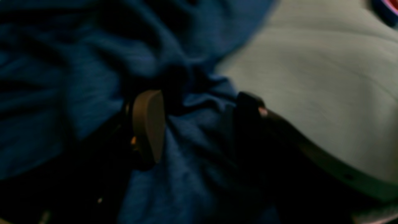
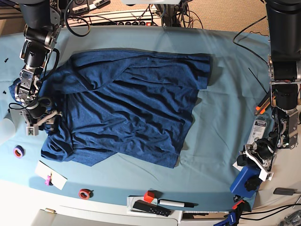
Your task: Layout the t-shirt on the table in an organized manner, then fold the t-shirt properly
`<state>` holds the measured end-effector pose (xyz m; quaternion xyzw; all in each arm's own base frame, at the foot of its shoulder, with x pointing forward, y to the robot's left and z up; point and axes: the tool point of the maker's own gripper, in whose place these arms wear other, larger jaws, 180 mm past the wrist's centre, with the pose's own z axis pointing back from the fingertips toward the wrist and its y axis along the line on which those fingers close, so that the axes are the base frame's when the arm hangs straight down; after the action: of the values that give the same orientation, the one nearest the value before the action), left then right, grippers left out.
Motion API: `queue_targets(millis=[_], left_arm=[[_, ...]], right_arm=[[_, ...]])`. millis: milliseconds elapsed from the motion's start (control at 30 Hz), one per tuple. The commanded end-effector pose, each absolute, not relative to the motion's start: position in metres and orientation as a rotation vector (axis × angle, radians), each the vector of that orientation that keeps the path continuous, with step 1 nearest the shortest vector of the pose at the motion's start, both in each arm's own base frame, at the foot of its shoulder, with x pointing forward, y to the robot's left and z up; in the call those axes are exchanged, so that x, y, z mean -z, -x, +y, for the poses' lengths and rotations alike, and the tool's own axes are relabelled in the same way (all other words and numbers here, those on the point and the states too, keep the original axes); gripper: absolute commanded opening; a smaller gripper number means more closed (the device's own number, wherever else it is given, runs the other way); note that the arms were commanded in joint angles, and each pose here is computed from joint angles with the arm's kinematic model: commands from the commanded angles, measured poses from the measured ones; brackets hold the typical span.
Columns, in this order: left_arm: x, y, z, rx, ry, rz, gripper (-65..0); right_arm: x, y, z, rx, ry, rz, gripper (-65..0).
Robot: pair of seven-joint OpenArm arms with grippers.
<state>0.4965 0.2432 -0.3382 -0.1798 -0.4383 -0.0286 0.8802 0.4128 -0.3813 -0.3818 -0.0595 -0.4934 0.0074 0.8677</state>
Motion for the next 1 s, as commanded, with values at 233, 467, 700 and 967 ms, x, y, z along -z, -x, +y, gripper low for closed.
queue_targets(millis=[233, 467, 700, 967], left_arm=[[0.307, -0.513, 0.248, 0.065, 0.378, -0.996, -38.2], [0.308, -0.512, 0.248, 0.065, 0.378, -0.994, -38.2], [0.31, -0.511, 0.248, 0.064, 0.378, -0.99, -38.2], [0.31, -0.511, 0.248, 0.064, 0.378, -0.99, -38.2]], right_arm=[[0.341, -0.432, -0.407, 0.023, 0.243, -1.153, -29.4], [0.327, -0.441, -0.41, -0.005, 0.292, -1.196, -29.4], [0.34, -0.437, -0.409, 0.006, 0.313, -1.174, -29.4], [0.376, -0.434, -0.381, 0.126, 0.185, -1.156, -29.4]])
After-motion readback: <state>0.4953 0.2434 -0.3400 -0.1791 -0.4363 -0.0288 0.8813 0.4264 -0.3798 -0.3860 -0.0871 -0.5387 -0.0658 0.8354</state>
